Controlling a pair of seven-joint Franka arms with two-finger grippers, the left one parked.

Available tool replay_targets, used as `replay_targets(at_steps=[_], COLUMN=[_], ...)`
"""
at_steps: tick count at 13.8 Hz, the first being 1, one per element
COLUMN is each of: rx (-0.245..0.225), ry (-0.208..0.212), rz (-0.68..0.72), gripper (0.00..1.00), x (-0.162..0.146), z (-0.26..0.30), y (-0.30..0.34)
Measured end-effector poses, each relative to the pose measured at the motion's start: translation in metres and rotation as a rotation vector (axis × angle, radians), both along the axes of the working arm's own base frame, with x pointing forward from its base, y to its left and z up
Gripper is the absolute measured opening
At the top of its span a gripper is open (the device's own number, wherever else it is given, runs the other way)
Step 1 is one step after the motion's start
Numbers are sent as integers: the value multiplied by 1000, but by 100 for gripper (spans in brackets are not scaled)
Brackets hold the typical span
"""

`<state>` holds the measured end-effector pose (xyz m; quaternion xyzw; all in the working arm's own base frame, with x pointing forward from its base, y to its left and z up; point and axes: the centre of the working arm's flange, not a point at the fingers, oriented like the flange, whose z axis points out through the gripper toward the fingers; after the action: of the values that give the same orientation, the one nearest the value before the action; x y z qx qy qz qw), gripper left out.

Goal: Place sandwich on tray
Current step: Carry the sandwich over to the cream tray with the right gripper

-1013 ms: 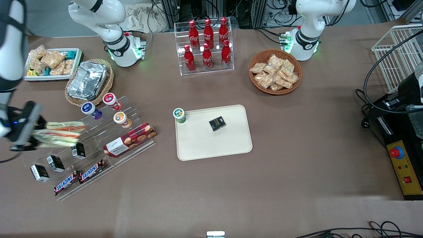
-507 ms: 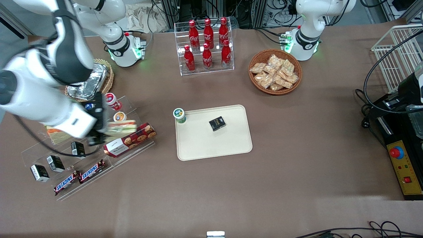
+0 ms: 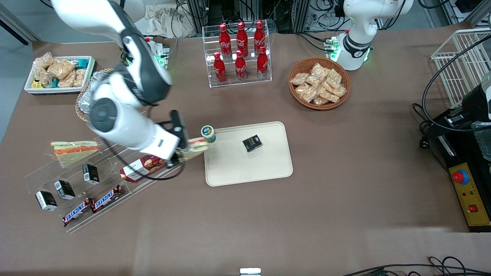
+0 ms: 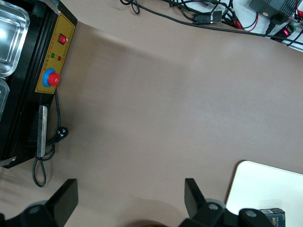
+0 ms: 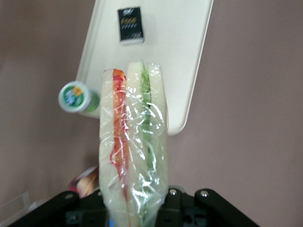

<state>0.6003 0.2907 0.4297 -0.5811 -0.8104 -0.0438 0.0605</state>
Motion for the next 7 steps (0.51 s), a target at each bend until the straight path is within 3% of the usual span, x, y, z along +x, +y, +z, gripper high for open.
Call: replay_targets(at_steps=[7], rx=[8], ry=[-67], rz=[-66], gripper=[23], x=[-31], z=[-125], y=[124])
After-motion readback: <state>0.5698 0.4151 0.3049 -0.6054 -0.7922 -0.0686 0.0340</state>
